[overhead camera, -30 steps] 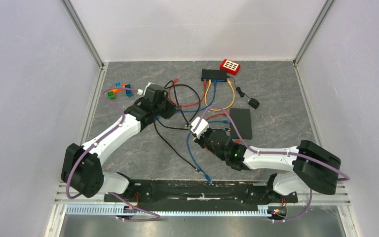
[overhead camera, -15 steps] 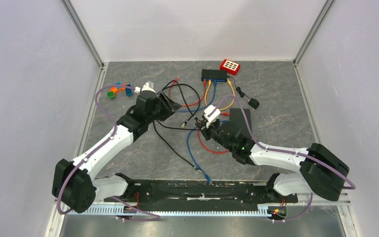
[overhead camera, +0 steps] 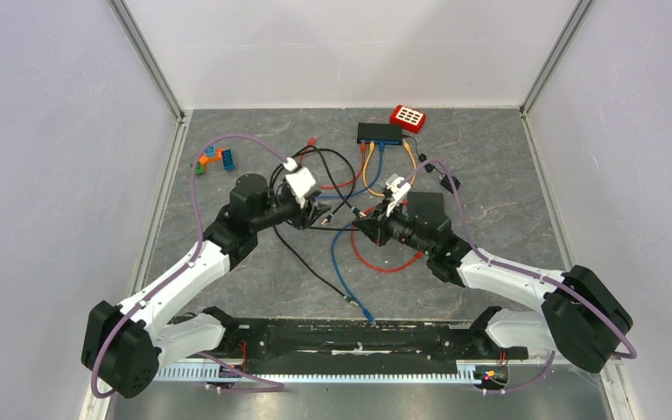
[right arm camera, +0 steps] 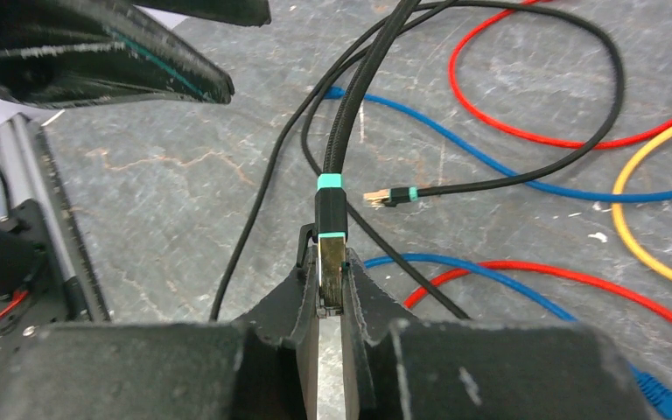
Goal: Insert the plug into the switch port
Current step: Pick up the connector from the center of the board.
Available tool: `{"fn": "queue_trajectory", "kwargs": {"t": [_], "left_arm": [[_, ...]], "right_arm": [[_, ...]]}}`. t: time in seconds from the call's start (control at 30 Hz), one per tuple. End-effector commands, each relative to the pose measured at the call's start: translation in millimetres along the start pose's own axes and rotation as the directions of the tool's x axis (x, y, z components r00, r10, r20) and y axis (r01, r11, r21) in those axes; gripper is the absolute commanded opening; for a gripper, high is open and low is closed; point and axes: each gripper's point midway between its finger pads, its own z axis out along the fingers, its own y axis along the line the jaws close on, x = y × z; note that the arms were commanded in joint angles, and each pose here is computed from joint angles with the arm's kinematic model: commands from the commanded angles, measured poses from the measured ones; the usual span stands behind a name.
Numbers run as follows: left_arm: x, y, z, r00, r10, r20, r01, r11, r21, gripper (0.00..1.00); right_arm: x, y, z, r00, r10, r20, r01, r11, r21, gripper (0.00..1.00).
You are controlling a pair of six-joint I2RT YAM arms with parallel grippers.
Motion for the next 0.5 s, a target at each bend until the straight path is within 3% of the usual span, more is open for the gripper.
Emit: {"fn": "queue_trajectory", "kwargs": {"t": [0.0, 0.13, 0.47], "left_arm": [[-14, -16, 13, 0.765, 0.633, 0.119, -0.644, 0.745, 0.175, 0.54], [-8, -25, 28, 0.675, 0.727, 0.125, -0.731, 0.637, 0.246, 0.54], [8, -37, 55, 0.532, 0.836, 0.134, -0.83, 0.485, 0.274, 0.51]], "right_arm": [[-13, 21, -8, 0.997, 0.076, -0.008, -0.077, 0.99, -0.119, 0.0], [-10, 20, -10, 0.995, 0.094, -0.038, -0.098, 0.987, -0.126, 0.0], [-8, 17, -8, 0.99, 0.132, -0.057, -0.139, 0.981, -0.134, 0.0]]}}
